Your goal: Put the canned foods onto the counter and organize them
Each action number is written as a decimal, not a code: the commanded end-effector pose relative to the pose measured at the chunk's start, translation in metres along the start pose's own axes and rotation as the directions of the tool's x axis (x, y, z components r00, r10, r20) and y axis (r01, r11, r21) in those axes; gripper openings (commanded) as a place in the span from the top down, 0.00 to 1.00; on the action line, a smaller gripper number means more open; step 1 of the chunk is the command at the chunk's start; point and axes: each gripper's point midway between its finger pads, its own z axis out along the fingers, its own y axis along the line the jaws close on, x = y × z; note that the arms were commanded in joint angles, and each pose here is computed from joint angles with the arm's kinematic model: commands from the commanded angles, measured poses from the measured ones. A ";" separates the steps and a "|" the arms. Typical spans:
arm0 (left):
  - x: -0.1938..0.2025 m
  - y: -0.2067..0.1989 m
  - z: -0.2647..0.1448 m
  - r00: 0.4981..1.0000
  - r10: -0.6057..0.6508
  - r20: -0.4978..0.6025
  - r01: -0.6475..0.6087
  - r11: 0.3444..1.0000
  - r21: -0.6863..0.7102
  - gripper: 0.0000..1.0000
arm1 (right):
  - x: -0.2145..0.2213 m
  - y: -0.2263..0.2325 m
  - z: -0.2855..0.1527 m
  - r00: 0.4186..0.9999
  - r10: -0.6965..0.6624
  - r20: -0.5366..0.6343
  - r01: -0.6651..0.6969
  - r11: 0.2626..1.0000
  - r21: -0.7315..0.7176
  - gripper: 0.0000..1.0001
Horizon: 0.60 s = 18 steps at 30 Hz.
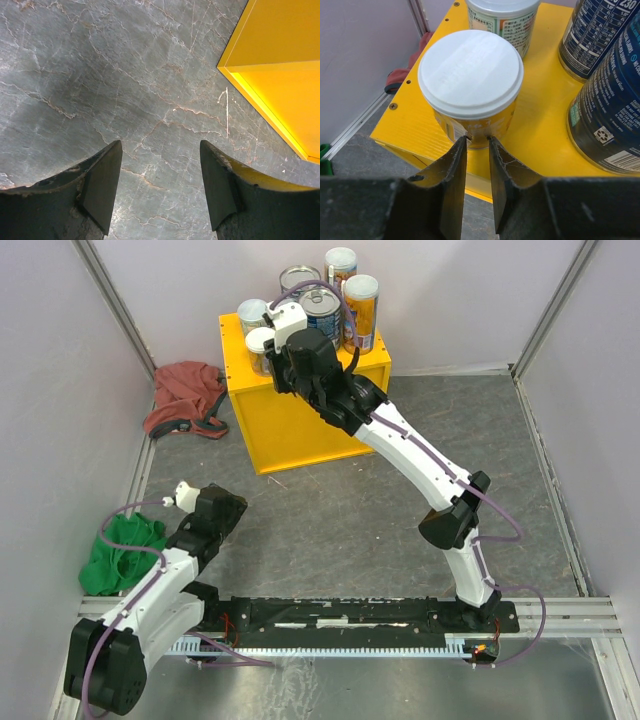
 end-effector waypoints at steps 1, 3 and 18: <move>-0.019 -0.021 -0.003 0.998 0.004 0.062 -0.007 0.999 0.041 0.30 | -0.026 0.000 -0.001 0.996 0.051 0.075 -0.049 0.999 -0.024 0.68; -0.020 -0.021 -0.003 0.998 0.008 0.066 -0.011 0.999 0.040 0.30 | -0.026 0.001 0.001 0.996 0.054 0.076 -0.052 0.998 -0.031 0.68; -0.037 -0.033 -0.007 0.992 0.013 0.127 -0.021 0.998 0.058 0.29 | -0.023 -0.031 -0.086 0.999 0.027 0.043 -0.028 0.999 0.024 0.29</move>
